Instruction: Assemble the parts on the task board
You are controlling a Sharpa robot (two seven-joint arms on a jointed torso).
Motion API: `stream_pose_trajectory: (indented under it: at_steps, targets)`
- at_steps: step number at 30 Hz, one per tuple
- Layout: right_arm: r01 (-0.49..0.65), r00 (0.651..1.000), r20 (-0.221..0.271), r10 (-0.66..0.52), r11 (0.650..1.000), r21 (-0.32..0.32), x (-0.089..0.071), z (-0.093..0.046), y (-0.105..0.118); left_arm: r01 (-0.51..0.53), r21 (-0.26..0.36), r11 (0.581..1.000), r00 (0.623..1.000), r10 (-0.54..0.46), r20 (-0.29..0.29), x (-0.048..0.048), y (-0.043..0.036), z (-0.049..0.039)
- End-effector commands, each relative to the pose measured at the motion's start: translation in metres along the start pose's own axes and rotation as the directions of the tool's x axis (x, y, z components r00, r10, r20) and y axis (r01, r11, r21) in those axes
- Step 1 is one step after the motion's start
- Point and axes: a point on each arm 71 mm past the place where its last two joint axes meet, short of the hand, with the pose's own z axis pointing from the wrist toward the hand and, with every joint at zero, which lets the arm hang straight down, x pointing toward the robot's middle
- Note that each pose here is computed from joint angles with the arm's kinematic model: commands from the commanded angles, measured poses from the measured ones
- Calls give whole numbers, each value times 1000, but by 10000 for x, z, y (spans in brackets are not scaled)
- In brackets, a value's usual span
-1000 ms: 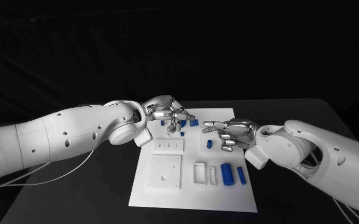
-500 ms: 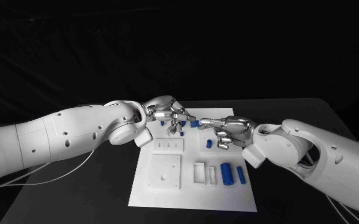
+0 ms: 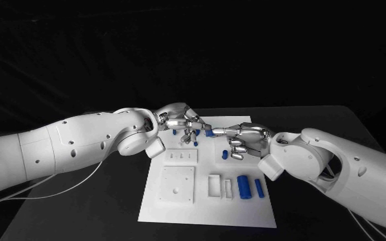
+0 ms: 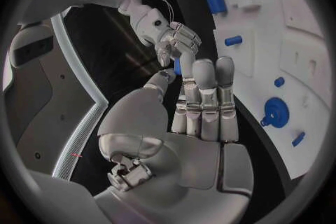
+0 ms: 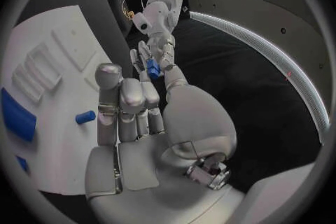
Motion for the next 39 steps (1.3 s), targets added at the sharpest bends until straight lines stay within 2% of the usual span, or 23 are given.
stream_pose_trajectory:
  at_steps: [1,32,39]
  targets:
    - [13,999,-44,-14,1000,-28,39,3,18,22,3,1000,1000,-22,-10,14,-17,12]
    - [-14,999,-33,14,1000,-27,-11,26,-7,37,-8,999,998,-37,-49,40,-8,15]
    - [-4,999,-50,2,1000,-30,33,33,-10,34,-11,999,998,-35,-51,41,-5,22]
